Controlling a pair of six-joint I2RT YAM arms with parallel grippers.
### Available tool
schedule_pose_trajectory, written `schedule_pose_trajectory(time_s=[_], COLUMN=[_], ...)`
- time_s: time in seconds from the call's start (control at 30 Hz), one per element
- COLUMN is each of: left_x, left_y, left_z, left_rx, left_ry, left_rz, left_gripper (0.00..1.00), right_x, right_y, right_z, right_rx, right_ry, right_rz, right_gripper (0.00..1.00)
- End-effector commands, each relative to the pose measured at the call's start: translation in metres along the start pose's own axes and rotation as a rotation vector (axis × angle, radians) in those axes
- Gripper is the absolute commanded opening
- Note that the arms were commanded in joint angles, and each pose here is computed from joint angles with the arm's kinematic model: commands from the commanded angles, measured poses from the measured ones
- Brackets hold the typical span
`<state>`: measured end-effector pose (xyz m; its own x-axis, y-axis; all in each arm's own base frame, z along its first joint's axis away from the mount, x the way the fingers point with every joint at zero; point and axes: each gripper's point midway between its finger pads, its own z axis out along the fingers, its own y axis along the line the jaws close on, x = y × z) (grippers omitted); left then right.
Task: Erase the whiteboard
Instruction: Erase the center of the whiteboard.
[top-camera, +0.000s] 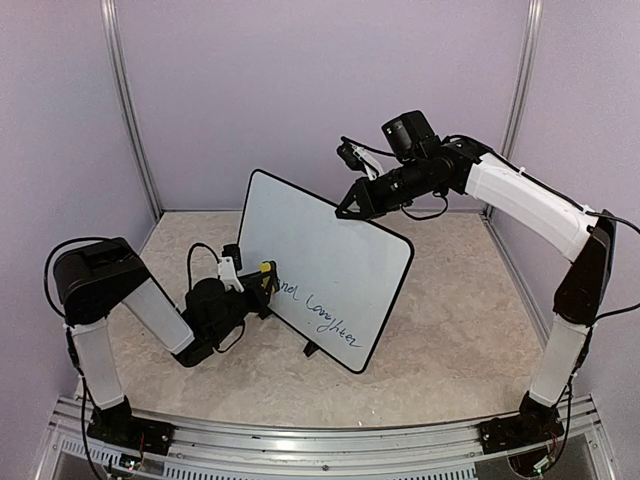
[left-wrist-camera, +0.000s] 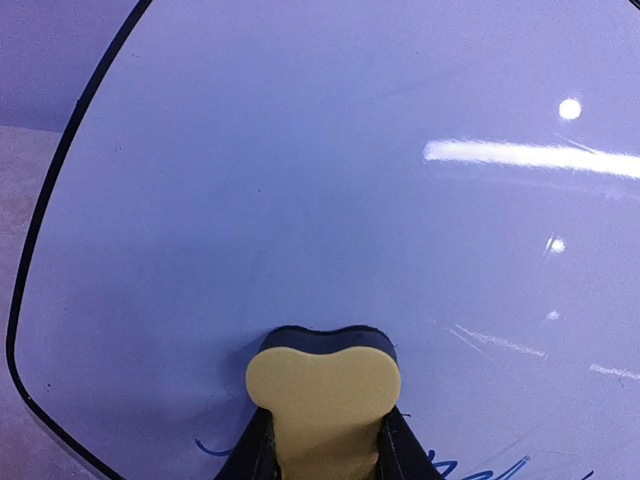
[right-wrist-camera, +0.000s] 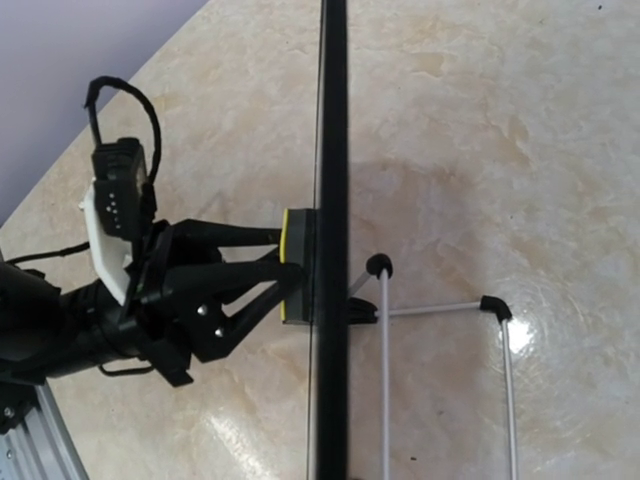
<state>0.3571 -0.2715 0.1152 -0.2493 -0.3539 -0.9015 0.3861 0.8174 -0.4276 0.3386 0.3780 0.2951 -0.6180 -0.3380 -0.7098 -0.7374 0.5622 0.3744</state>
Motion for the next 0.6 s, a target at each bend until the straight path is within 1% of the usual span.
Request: schedule_pose_trajectory(time_s=[0.0,0.17,0.27,0.33,0.43,0.57], left_x=[0.017,0.005,-0.001,-0.003,-0.004,-0.002], left_y=[-0.008,0.044,0.062,0.067,0.062,0.041], left_z=[0.003,0.002,0.002,0.005,0.011,0.014], left_rx=[0.055,-0.049,-0.100,-0.107,-0.082,0.010], left_ry=[0.080,0.068,0.060,0.061,0.064,0.058], left_rz=[0.007,0.004,0.040,0.064,0.094,0.094], left_gripper=[0.13,0.12,0.12,0.12,0.12,0.12], right_x=[0.052,0.053,0.052,0.052,0.052,0.052], right_y=[0.045,0.046,0.046,0.046,0.046,0.046], right_z=[0.024,0.022,0.023,0.022,0.023,0.023], right_rx=[-0.210,-0.209,-0.208,-0.210,-0.211,-0.209], right_ry=[0.193,0.193,0.192,0.192,0.190,0.192], right_rz=[-0.037,-0.039,-0.039,-0.038,-0.038,-0.037], right_gripper=[0.00,0.00,0.00,0.00,0.00,0.00])
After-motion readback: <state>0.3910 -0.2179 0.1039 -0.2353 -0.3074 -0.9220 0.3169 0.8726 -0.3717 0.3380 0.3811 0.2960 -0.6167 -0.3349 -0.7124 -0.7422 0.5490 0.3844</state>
